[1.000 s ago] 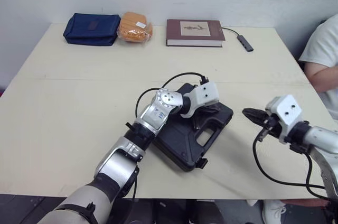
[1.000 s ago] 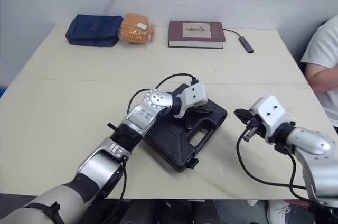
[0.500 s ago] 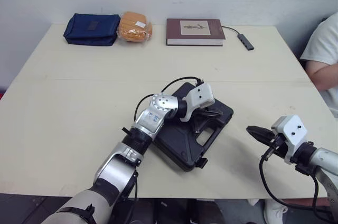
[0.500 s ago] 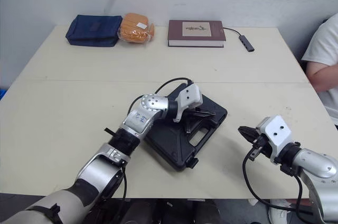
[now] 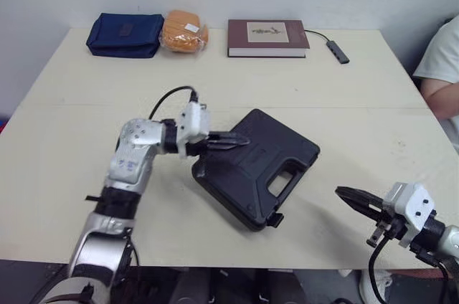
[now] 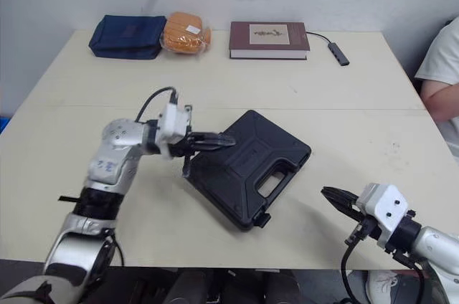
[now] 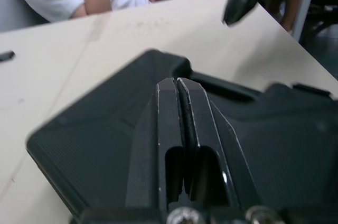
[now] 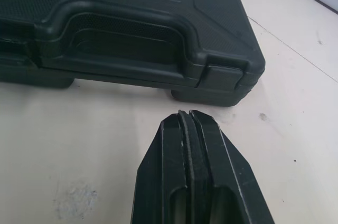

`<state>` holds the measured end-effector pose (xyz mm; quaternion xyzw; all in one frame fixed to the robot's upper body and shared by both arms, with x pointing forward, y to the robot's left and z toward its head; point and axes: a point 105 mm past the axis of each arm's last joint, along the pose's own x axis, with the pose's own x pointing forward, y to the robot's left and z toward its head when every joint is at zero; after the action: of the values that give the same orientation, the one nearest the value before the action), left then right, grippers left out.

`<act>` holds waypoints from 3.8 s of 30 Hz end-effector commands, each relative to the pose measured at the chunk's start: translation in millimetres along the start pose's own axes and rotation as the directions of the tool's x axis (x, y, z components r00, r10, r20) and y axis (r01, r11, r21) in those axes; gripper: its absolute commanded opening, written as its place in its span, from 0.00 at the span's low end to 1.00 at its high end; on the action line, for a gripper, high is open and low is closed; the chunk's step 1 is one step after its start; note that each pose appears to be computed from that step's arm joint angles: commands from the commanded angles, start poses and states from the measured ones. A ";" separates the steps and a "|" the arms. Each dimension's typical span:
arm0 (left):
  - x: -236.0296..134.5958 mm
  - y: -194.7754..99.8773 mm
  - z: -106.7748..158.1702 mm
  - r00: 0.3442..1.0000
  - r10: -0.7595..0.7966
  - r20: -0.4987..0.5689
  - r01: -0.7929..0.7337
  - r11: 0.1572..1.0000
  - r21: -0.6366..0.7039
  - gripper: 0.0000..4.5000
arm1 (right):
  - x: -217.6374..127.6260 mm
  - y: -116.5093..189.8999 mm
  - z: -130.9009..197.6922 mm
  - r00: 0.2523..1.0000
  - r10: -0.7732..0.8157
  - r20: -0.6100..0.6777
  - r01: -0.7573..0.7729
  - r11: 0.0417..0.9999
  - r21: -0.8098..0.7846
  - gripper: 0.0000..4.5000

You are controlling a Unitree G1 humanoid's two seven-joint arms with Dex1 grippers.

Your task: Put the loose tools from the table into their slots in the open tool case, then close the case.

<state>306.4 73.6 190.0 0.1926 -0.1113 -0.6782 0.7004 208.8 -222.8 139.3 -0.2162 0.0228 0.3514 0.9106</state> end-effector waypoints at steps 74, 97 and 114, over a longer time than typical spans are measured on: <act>24.5 -109.9 -86.8 0.839 -0.251 -0.482 0.094 0.940 -0.327 0.00 | 75.8 101.4 53.4 0.881 0.452 0.136 -0.465 0.882 0.081 0.00; -1.4 -59.9 -17.8 0.998 0.000 -0.059 -0.012 0.979 -0.205 0.00 | 19.7 78.8 34.1 0.878 0.479 0.012 -0.477 0.872 0.109 0.00; 32.6 -84.1 -35.8 0.981 -0.151 -0.121 0.125 0.972 -0.197 0.00 | 38.0 96.0 11.5 0.878 0.478 -0.018 -0.469 0.868 0.164 0.00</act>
<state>249.5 51.7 128.1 0.1654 -0.0013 -0.7148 0.6795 172.4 -135.3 107.6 -0.1420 0.1344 0.5576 0.8068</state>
